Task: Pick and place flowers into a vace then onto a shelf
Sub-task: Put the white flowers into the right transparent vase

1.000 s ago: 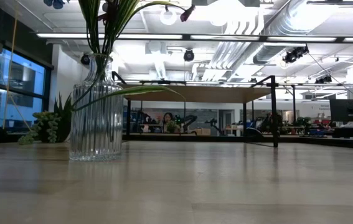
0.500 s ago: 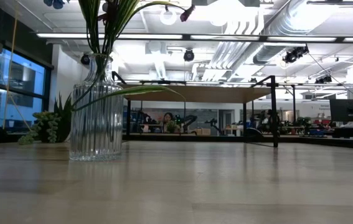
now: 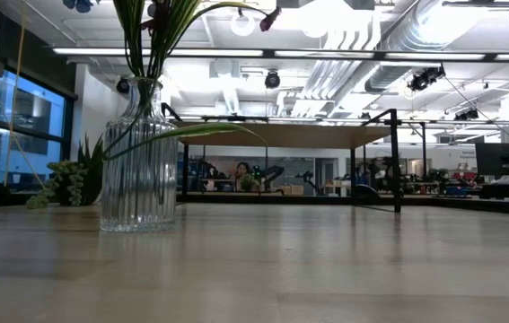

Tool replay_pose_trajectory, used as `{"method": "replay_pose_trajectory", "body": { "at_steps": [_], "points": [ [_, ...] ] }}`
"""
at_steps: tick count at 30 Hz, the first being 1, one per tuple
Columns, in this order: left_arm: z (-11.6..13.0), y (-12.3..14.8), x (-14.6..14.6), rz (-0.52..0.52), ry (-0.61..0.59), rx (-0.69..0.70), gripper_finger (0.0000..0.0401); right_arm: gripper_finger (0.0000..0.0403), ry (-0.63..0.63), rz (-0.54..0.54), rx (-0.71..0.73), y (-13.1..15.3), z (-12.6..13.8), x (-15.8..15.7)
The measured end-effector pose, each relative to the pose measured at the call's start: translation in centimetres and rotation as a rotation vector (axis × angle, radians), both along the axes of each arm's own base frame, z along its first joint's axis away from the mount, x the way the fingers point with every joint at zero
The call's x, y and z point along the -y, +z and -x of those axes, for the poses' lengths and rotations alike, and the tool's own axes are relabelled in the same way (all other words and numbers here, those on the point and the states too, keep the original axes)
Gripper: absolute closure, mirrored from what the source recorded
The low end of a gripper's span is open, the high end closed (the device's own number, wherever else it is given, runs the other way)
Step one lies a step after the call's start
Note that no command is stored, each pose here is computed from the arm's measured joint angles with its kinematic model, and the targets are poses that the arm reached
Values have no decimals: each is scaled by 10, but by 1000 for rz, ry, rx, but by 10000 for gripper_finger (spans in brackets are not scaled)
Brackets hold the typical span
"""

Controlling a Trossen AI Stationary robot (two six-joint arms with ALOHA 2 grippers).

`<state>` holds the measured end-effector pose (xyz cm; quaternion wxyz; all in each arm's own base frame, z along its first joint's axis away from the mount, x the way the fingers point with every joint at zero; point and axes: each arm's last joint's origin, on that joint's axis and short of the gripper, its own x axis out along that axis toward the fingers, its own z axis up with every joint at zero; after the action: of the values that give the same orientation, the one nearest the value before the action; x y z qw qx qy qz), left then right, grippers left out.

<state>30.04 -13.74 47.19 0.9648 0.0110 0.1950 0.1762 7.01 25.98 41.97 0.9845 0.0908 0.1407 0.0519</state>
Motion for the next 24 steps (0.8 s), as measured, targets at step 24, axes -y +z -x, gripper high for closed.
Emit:
{"method": "replay_pose_trajectory", "body": {
  "at_steps": [24],
  "points": [
    [20, 17, -6, 66, -132, 12, 226, 403, -205, 97, 115, -47, -51, -63]
  ]
}}
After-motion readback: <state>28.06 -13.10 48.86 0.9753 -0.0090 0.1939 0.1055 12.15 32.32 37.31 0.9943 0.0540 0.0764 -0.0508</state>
